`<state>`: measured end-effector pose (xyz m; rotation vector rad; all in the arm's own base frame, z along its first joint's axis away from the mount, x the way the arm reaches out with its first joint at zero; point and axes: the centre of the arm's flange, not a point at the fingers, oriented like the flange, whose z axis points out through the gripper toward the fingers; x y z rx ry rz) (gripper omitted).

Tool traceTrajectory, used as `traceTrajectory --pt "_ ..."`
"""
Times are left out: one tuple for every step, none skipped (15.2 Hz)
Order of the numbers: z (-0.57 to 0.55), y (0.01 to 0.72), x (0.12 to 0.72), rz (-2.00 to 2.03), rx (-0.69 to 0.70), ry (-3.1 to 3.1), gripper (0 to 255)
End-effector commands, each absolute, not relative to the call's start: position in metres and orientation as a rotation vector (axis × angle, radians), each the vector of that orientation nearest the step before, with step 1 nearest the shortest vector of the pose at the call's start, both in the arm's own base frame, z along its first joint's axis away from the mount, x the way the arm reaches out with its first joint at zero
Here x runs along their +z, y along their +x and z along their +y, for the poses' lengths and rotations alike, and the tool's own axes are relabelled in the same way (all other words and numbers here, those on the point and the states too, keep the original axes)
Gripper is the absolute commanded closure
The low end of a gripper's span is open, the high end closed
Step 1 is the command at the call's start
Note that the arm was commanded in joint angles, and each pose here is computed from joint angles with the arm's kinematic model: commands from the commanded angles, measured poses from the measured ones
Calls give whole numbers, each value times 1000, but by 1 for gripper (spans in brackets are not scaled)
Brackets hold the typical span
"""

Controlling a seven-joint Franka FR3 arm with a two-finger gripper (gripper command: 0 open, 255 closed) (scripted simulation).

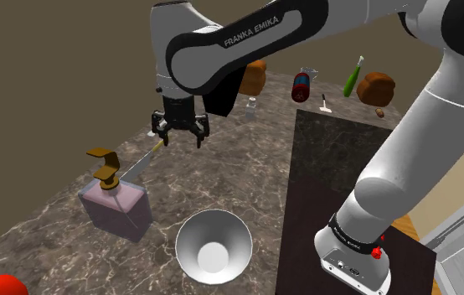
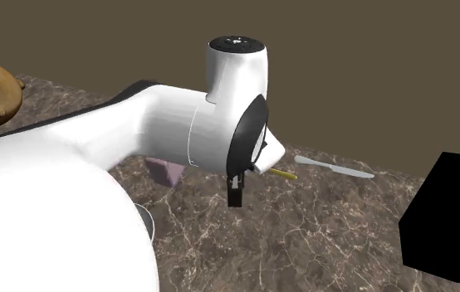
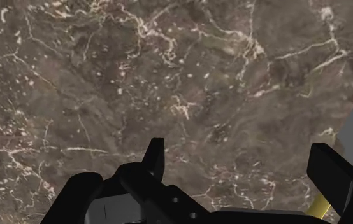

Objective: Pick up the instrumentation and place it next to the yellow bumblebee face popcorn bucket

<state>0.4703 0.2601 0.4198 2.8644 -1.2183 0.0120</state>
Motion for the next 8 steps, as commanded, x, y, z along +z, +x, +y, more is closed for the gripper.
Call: traceTrajectory --pt "277 488 411 -1309 3 2833 0" --pt "284 498 406 -1349 -1 2818 0" --pt "291 508 401 -1390 -5 2803 0" --pt "297 518 396 -1430 -9 2786 0" --pt "303 528 391 -1470 -14 2770 0" --pt "309 538 386 -1509 -18 2752 0" --pt "315 549 381 -1549 -22 2735 0" --pt "320 559 376 -1588 -26 2716 0"
